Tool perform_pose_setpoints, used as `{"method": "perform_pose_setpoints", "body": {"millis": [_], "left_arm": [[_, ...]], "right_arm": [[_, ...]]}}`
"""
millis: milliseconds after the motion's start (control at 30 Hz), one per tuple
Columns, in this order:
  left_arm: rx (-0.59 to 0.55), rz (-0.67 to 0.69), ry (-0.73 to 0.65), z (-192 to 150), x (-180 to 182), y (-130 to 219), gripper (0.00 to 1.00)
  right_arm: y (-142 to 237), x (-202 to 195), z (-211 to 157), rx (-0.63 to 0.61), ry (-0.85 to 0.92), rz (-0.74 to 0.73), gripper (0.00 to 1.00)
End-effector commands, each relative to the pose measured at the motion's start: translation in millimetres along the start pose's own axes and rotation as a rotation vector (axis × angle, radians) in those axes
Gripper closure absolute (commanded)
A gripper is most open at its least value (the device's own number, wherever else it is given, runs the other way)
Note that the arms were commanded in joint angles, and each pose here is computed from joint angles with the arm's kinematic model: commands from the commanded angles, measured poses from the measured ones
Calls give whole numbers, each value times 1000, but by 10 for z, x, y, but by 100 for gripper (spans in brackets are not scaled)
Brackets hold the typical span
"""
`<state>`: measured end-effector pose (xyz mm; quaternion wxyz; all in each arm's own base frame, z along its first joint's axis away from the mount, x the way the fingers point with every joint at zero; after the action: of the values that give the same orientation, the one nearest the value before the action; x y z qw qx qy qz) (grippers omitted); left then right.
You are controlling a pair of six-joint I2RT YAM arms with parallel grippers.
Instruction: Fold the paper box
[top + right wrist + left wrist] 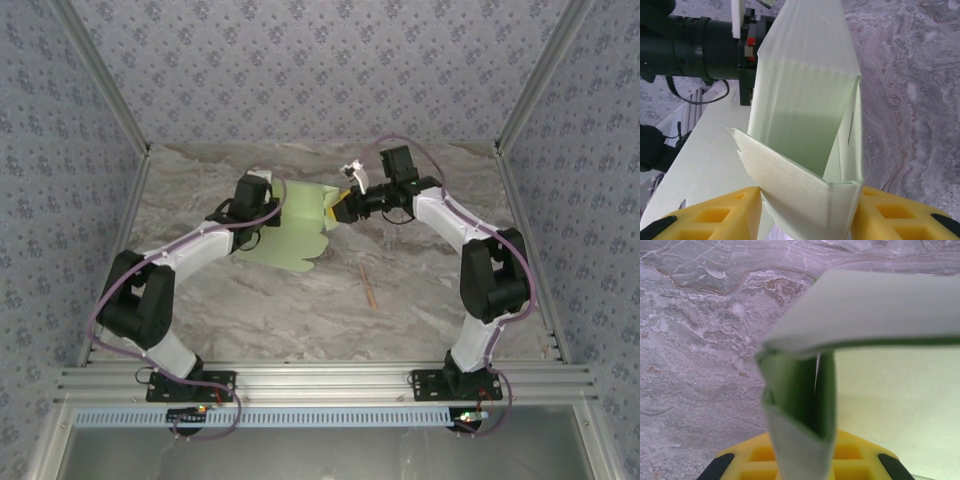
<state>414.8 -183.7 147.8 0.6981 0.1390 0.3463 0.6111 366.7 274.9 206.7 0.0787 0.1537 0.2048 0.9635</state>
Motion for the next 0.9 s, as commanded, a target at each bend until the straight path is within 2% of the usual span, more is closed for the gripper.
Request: {"method": "perform_pose_setpoints", "body": {"millis": [0,300,867], "left_arm": [[23,6,-12,-27,-26,-69,100],[40,9,-3,-35,-15,-127,100],[50,34,-12,-43,34,-190,100]], "right_arm": [[144,333,280,-82,83,128,51],[230,428,259,-90,88,152,45],[380,430,248,-114,67,159,42]]}}
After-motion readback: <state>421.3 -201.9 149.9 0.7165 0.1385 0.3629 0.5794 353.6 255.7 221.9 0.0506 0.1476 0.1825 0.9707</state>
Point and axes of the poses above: each hand's point on the last joint's axis, 136 mm out from that joint toward the fingers, its own y axis back along the fingers, its own x axis along the line the jaws close on, z = x × y, the point moved 1 cm from there along y, back along the fingers, and after that the axes turned 13 degrees about y, right-handed, at the moved point
